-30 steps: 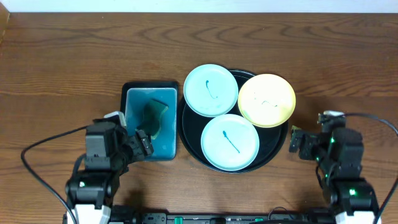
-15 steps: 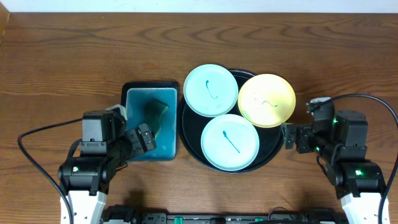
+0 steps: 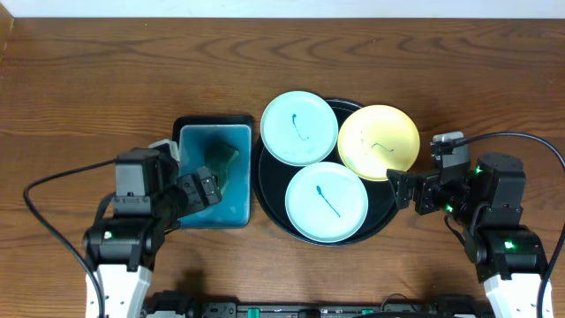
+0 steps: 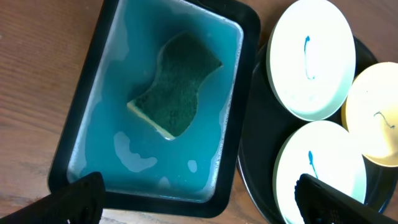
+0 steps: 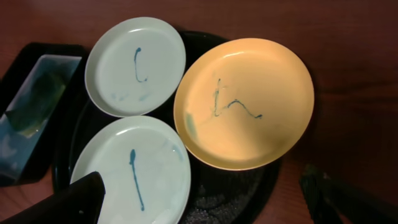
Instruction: Clean dirty plates on tray and stack at the side
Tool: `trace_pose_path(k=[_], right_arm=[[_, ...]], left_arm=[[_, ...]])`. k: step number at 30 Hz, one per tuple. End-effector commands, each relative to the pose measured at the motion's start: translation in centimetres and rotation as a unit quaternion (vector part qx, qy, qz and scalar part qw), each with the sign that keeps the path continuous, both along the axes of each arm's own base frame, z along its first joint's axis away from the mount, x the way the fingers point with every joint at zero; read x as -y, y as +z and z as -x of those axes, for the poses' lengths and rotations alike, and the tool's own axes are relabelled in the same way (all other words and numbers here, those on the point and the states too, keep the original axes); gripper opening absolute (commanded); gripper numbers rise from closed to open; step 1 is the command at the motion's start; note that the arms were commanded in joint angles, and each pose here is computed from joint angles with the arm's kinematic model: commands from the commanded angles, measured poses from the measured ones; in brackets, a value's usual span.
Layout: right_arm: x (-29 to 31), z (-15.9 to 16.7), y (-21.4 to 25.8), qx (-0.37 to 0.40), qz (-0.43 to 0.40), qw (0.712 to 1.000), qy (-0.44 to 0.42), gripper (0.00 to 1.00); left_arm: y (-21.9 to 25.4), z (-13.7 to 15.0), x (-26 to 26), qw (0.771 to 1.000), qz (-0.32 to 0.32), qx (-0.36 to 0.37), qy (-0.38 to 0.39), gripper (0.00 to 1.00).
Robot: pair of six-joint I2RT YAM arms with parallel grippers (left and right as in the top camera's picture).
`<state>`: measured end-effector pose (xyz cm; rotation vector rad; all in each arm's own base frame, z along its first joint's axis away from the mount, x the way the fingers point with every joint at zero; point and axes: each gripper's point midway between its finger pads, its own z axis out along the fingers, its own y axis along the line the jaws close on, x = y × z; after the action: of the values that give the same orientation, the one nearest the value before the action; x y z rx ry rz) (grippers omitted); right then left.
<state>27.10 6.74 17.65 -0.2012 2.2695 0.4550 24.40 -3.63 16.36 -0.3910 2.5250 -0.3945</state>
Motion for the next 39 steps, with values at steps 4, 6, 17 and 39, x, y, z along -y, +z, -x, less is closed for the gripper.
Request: trace_pose_path(k=[4,6,17,39], right_arm=[[-0.2,-0.3,0.9,-0.003,-0.025,1.000,-0.010,0.99],[-0.2,-0.2,0.3,-0.015,-0.025,1.000,-0.010,0.99],[-1.1,-0.1,-2.3,-0.072,-0.028,0.997,0.006,0.99],[-1.5,-0.1,-3.3,-0.091,-0.026,0.995,0.014,0.98]], left_arm=[[1.3,-2.5,0.3,1.000,-0.011,-0.003,-0.026,0.92],[1.1,-3.3,0.4,0.999,-0.021,-0.010,-0.041,0.91],[-1.7,-7.7,-1.2,0.980,-0.152,-0.064,-0.116,0.88],[-12.0,-9.5,1.4,0.944,-0.198,-0.173,-0.197,0.78]])
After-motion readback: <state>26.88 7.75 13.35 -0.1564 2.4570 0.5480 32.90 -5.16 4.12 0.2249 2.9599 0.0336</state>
